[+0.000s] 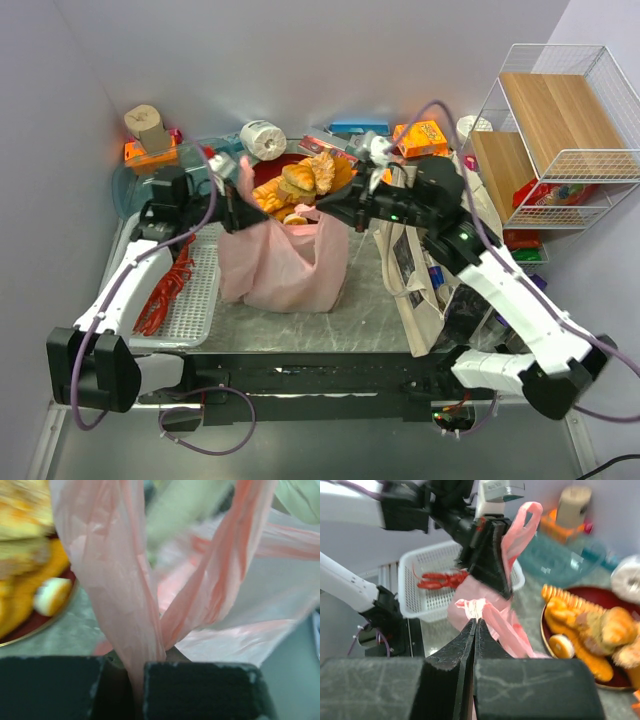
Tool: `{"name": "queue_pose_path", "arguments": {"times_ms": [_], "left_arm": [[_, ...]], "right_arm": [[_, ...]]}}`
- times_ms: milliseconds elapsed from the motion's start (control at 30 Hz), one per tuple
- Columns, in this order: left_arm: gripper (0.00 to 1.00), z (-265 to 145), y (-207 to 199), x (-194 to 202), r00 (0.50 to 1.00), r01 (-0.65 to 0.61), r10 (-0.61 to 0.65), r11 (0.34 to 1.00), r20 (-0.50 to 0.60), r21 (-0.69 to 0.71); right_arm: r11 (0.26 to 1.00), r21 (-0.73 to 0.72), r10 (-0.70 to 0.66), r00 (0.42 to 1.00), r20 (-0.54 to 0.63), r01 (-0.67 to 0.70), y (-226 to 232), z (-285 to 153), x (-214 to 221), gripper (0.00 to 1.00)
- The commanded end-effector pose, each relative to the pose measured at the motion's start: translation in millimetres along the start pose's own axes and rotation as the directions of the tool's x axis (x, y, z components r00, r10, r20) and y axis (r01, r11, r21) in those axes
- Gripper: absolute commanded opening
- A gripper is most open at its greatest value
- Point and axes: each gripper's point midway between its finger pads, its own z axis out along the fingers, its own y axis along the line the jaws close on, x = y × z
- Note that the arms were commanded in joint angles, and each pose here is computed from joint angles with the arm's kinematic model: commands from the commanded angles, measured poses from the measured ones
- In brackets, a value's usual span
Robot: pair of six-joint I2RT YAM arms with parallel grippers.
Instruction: Place the mixed food into the grocery bags and tie them
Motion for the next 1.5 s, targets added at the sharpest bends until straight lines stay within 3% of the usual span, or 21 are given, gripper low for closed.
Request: {"name": "queue_pose_path", "arguments": {"times_ms": [0,500,667,733,767,800,867,1267,1300,1467], "left_arm": [[0.01,20,-39,9,0.993,-0.073,0.086,0.984,-0.080,0.160],[0.01,38,-66,47,0.966,0.028,0.038,0.968,-0.254,0.251],[0.01,35,-76,50,0.964,-0.031,0.101,0.962,-0.246,0.272],[0.08,30,-80,47,0.965,-0.052,0.121,0.959,-0.233,0.280],[0.15,30,-81,46,0.965,-0.063,0.129,0.959,-0.227,0.277],[0.29,29,-80,47,0.965,-0.067,0.130,0.961,-0.227,0.268],[0.40,27,-79,47,0.964,-0.078,0.139,0.963,-0.227,0.257],[0.78,10,-88,42,0.955,-0.167,0.217,0.957,-0.201,0.238],[0.84,9,-88,42,0.955,-0.170,0.219,0.957,-0.202,0.236],[0.86,4,-90,34,0.957,-0.189,0.233,0.952,-0.172,0.240]], "right_arm": [[0.999,-0.041,-0.019,0.999,0.043,0.020,2,13,-10,0.00],[0.991,-0.130,-0.025,1.000,-0.004,0.024,10,68,9,0.00],[0.997,-0.080,-0.002,1.000,-0.025,0.000,-1,76,22,0.00],[0.998,-0.069,0.000,1.000,-0.024,-0.001,-3,77,27,0.00],[0.998,-0.062,0.001,1.000,-0.024,-0.003,-5,77,28,0.00],[0.998,-0.057,0.000,1.000,-0.023,-0.002,-5,76,28,0.00],[0.999,-0.049,0.004,1.000,-0.029,-0.006,-7,76,31,0.00],[0.999,-0.050,0.000,0.999,-0.047,-0.003,-8,78,38,0.00],[0.999,-0.049,0.004,0.999,-0.048,-0.006,-9,78,38,0.00],[0.998,-0.059,0.003,0.999,-0.047,-0.006,-7,79,37,0.00]]}}
